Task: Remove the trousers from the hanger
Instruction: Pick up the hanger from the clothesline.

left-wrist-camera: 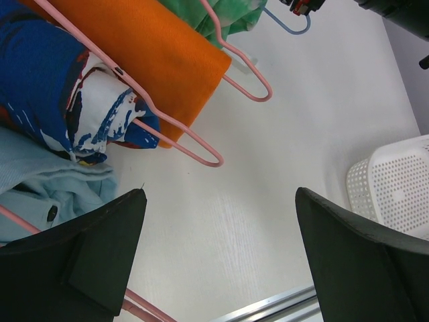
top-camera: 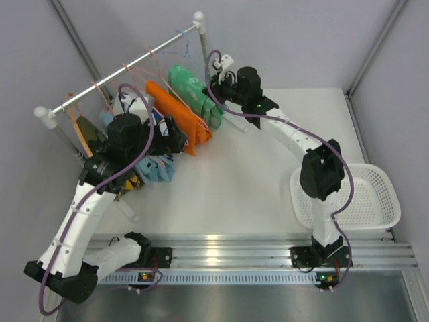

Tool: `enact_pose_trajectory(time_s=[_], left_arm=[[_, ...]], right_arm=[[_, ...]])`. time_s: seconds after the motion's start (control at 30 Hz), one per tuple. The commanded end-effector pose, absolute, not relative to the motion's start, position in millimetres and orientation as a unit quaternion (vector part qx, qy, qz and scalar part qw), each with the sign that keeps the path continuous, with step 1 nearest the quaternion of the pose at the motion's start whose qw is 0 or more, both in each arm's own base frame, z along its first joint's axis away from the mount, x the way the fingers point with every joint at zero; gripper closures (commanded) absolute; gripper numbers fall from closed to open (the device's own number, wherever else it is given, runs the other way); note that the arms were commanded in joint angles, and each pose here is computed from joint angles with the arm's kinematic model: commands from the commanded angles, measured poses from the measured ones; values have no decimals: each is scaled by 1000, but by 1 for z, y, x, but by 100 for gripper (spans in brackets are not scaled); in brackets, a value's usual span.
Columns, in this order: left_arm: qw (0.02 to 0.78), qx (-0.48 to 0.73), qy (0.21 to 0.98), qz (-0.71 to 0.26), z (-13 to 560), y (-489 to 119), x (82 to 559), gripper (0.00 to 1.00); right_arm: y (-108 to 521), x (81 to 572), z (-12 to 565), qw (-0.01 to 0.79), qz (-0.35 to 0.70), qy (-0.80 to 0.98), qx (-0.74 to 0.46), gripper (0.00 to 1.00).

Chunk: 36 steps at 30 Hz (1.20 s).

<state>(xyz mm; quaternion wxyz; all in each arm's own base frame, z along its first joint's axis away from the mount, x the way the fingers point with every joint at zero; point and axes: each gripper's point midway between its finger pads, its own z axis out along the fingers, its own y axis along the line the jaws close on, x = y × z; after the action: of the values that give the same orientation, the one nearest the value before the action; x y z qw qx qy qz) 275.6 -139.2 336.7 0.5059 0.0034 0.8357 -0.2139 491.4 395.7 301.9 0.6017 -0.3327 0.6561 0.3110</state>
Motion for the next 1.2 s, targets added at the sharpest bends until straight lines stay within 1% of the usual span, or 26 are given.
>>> enact_pose_trajectory(time_s=[0.0, 0.2, 0.53, 0.9, 1.17], left_arm=[[519, 9, 828, -211, 344, -139, 281, 2], [523, 9, 825, -213, 348, -139, 282, 2], [526, 15, 823, -213, 350, -141, 283, 2], [538, 20, 813, -221, 358, -140, 279, 2], [545, 38, 801, -246, 373, -152, 283, 2]], right_arm=[[401, 491, 341, 638, 311, 623, -330, 100], [393, 492, 371, 662, 304, 613, -305, 100], [373, 475, 460, 718, 324, 566, -241, 100], [359, 444, 497, 718, 335, 557, -250, 100], [340, 418, 526, 746, 333, 521, -248, 100]])
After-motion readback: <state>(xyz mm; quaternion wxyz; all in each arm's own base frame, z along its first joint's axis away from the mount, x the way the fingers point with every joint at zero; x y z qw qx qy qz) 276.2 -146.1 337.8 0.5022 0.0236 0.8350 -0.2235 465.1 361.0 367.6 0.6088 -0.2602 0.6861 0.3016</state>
